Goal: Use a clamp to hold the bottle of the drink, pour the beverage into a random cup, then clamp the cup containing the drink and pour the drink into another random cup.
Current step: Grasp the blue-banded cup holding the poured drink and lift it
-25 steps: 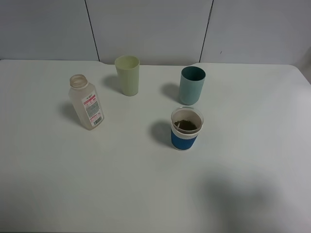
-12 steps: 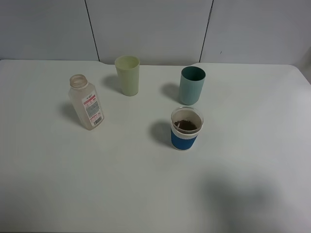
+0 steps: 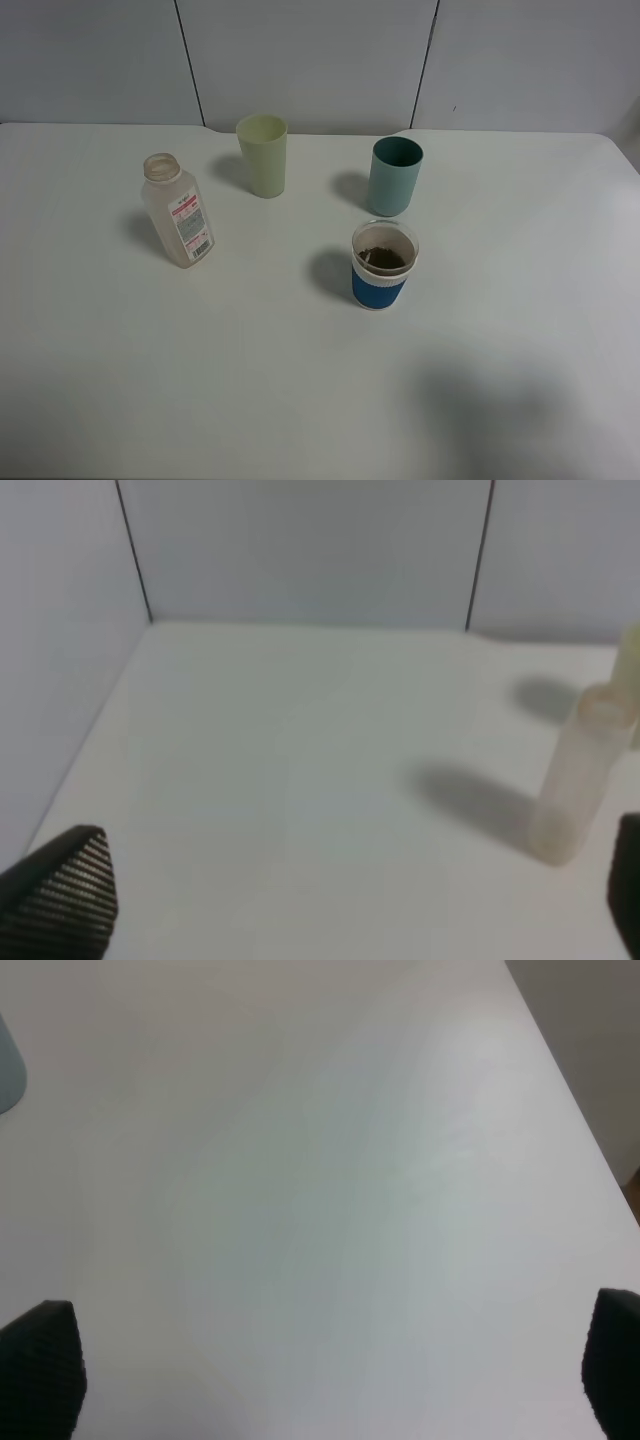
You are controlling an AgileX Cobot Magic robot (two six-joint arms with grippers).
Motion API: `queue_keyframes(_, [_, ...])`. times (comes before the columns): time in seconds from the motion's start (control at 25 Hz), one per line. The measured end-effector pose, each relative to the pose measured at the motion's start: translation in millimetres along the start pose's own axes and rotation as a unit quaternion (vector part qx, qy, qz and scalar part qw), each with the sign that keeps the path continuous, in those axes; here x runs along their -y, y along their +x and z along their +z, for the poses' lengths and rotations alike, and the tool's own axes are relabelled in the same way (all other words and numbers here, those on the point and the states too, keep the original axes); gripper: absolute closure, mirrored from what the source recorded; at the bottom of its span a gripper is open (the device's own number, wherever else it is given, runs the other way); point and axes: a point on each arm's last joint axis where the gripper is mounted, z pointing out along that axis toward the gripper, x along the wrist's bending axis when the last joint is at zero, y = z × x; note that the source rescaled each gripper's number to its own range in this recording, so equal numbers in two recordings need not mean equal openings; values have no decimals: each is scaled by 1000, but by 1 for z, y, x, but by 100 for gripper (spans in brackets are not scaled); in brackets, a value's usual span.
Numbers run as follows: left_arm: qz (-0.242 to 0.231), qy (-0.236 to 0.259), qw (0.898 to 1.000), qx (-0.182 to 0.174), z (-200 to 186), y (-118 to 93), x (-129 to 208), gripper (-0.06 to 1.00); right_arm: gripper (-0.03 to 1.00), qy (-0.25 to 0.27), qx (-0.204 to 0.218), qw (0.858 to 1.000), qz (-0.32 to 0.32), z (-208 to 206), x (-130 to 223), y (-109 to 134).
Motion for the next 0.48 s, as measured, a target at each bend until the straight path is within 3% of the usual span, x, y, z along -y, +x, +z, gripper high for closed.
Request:
queue_keyframes(0.32, [12, 54, 998, -16, 18, 2, 19, -6, -3, 0, 0, 1000, 0, 0, 0, 0])
queue_keyframes(0.48, [8, 99, 995, 0, 42, -3, 43, -6, -3, 0, 0, 1000, 0, 0, 0, 0])
